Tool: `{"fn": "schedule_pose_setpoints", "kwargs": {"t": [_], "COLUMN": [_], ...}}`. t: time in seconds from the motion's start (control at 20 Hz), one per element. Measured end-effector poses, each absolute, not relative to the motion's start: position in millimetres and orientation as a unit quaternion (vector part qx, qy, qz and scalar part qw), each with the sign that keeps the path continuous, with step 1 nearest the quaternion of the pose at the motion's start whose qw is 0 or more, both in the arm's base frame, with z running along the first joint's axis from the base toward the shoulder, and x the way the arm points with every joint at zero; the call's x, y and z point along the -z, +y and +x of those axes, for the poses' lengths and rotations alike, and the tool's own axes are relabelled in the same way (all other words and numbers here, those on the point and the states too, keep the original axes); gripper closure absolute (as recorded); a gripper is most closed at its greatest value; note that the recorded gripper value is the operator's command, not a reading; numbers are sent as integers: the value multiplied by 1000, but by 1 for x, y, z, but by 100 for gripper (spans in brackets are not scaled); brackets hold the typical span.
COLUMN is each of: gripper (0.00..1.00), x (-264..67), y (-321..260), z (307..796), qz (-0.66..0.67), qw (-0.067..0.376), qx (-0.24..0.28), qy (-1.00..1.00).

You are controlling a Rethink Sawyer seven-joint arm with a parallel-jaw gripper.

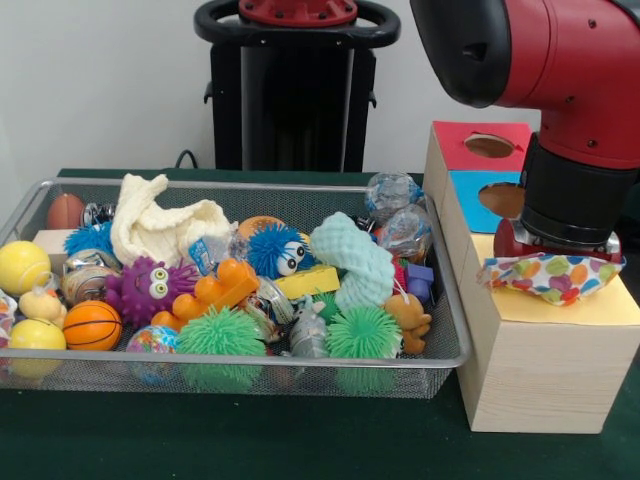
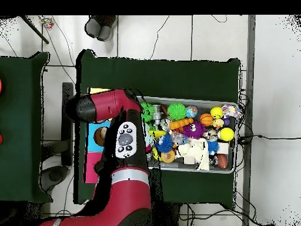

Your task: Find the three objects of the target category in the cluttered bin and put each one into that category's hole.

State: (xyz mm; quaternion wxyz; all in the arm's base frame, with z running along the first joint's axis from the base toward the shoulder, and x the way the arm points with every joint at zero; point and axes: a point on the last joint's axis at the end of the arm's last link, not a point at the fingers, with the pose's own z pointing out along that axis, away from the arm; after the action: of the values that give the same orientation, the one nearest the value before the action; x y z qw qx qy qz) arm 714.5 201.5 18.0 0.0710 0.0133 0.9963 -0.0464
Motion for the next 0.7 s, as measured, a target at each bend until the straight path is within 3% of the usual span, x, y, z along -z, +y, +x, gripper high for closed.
{"fn": "schedule_pose_setpoints", "kwargs": {"t": [0.7], "gripper": [0], "x": [-18], "y": [201], "z": [715], "qz": [19], "qw": [70], "qx": [43], "qy": [996]}}
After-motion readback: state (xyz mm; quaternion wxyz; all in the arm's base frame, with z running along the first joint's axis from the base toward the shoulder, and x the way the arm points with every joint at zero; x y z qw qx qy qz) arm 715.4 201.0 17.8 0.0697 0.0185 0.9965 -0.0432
